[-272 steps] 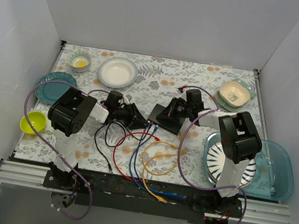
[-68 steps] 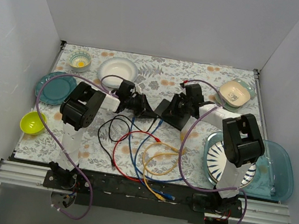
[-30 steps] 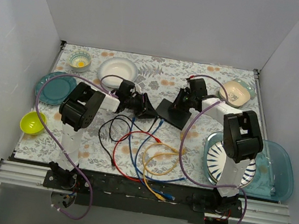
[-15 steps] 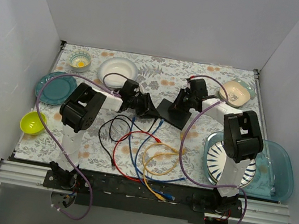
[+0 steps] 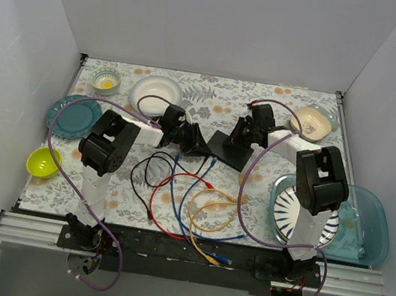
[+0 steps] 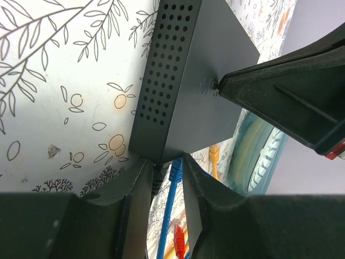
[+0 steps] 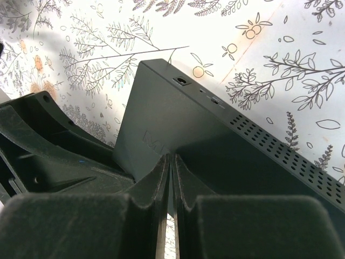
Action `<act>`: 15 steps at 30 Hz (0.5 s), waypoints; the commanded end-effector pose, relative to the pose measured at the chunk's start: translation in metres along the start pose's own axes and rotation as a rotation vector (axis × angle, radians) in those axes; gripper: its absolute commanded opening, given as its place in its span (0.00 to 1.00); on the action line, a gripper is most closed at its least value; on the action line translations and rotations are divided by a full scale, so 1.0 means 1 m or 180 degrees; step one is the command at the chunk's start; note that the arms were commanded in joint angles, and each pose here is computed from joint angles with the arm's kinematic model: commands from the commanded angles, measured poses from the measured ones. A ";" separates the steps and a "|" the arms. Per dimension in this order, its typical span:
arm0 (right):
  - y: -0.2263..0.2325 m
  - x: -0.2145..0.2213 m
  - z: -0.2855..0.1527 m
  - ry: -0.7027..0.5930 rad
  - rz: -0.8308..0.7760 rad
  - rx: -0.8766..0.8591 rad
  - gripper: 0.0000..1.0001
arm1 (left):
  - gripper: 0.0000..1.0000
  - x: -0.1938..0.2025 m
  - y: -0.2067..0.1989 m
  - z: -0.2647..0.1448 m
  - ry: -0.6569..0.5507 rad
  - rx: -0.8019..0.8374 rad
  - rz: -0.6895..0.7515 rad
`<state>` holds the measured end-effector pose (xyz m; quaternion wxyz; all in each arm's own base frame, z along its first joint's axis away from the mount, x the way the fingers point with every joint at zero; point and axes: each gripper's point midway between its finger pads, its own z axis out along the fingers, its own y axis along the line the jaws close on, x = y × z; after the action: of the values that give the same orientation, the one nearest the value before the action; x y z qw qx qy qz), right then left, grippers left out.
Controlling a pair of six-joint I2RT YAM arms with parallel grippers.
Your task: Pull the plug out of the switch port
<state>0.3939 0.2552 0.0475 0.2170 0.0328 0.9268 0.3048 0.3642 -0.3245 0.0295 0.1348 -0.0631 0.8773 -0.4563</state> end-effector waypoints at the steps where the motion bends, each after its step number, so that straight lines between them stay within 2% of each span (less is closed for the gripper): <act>1: -0.026 0.040 0.016 0.0374 0.0051 0.0211 0.13 | 0.13 0.029 0.046 0.014 0.0115 -0.0405 -0.0069; 6: -0.026 0.041 0.016 0.0382 0.0048 0.0201 0.13 | 0.24 0.039 0.040 0.014 0.0217 -0.0180 -0.0073; 15: -0.026 0.042 0.017 0.0390 0.0053 0.0186 0.13 | 0.26 0.037 0.045 0.012 0.0206 -0.0241 0.0187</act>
<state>0.3927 0.2553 0.0472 0.2144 0.0320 0.9264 0.3080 0.3625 -0.3244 0.0297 0.1549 -0.0424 0.8625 -0.4800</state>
